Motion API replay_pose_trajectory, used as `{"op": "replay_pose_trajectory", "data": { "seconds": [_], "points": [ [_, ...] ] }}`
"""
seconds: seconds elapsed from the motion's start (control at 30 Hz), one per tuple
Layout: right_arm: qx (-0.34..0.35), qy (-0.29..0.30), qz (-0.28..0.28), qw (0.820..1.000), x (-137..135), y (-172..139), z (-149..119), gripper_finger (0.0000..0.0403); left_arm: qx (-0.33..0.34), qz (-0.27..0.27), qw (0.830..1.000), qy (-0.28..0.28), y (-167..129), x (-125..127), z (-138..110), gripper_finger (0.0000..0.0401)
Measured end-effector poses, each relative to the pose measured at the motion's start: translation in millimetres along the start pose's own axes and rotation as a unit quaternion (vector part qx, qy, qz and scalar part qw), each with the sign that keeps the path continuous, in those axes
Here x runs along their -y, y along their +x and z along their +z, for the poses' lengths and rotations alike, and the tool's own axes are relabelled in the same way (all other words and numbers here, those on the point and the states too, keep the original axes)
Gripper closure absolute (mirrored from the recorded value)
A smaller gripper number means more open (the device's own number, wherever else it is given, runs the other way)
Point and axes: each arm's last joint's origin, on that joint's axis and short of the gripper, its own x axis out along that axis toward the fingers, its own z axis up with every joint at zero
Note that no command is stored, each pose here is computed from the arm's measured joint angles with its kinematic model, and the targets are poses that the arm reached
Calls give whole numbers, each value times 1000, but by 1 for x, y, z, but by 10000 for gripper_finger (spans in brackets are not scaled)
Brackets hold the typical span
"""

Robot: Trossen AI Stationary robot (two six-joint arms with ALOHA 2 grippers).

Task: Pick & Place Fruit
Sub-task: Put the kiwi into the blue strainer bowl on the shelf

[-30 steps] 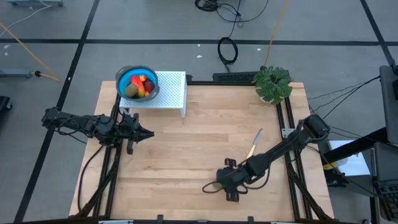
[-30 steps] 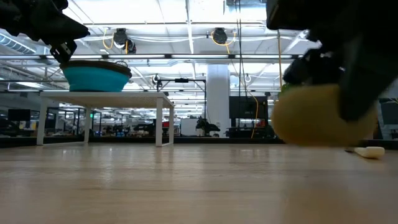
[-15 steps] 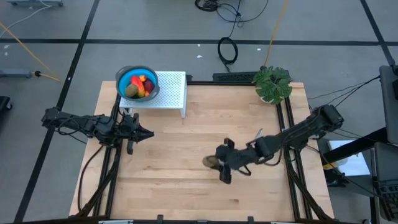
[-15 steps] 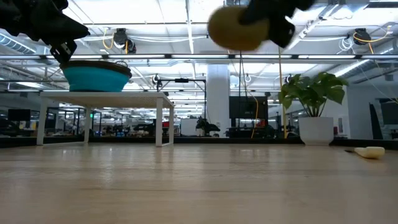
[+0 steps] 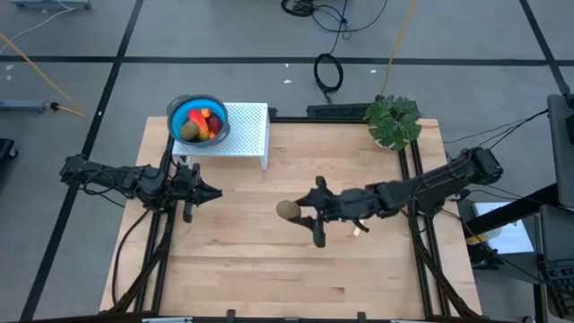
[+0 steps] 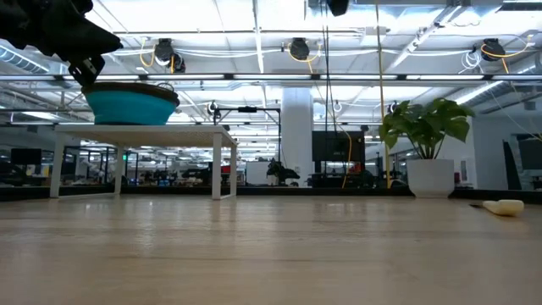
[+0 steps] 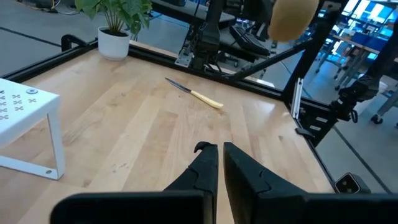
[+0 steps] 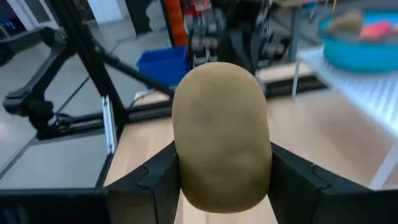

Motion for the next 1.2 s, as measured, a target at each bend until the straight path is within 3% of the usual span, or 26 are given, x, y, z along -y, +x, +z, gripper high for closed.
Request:
{"op": "replay_pose_trajectory", "data": {
  "seconds": [0.27,0.47,0.63,0.83,1.0,1.2],
  "points": [
    [72,-65,-19,995,18,4,20,218,0,0,1000,-19,0,0,0,377],
    [105,-54,-54,992,42,8,32,217,4,3,998,-57,0,0,1,377],
    [134,53,-102,984,67,9,40,215,12,15,996,-86,0,-1,1,377],
    [171,192,-108,960,93,8,49,209,21,35,995,-96,0,-2,2,377],
    [155,308,-37,938,112,8,53,212,22,37,994,-97,0,-2,2,377],
    [115,425,40,897,129,6,57,208,22,37,994,-97,0,-2,2,377]
  ]
}}
